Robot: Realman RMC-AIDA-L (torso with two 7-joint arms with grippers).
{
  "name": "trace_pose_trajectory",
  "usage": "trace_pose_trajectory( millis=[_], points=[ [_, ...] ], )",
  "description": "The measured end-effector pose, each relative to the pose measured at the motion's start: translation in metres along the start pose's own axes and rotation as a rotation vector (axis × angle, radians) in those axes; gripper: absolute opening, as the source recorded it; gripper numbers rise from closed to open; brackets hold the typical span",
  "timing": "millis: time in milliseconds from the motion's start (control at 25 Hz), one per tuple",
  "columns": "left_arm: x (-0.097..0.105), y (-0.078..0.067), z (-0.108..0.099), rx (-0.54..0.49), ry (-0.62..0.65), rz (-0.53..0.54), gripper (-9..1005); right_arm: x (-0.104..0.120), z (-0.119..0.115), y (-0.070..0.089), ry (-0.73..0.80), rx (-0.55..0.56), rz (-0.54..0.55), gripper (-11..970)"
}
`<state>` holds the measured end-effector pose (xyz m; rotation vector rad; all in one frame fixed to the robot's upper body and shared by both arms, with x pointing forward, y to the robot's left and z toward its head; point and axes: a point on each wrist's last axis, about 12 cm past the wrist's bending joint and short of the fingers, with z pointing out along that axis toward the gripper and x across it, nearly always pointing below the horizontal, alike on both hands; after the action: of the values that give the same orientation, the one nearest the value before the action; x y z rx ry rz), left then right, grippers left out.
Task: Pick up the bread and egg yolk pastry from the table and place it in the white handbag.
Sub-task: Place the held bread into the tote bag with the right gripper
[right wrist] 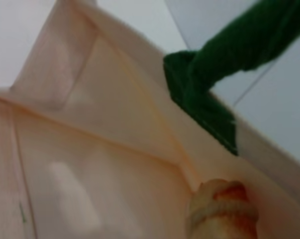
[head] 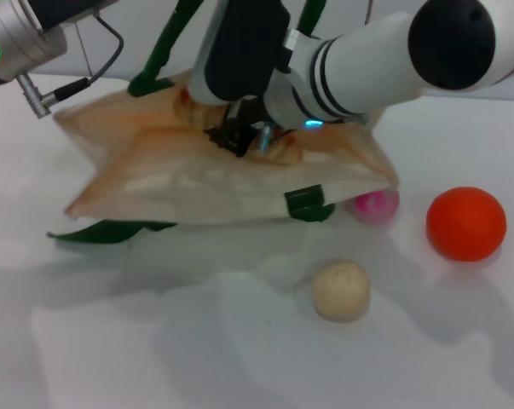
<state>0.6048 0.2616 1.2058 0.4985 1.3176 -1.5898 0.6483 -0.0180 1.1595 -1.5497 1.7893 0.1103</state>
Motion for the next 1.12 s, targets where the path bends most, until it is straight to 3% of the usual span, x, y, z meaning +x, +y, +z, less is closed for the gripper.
trace_pose_trajectory(
  millis=[320,560,920,1120],
  points=[
    [-0.004,-0.008,-0.008,0.052,-0.064,0.000,99,0.020,0.004,-0.017,0.023,0.087,0.062,258],
    [-0.009,-0.011,-0.028,0.024,-0.128,0.016,99,0.024,0.004,-0.025,-0.010,0.144,0.102,250],
    [-0.016,-0.014,-0.066,-0.078,-0.238,0.055,98,0.030,0.004,-0.018,-0.034,0.143,0.112,236],
    [-0.021,-0.015,-0.080,-0.120,-0.278,0.072,98,0.030,0.001,-0.011,-0.056,0.120,0.114,480]
  ],
)
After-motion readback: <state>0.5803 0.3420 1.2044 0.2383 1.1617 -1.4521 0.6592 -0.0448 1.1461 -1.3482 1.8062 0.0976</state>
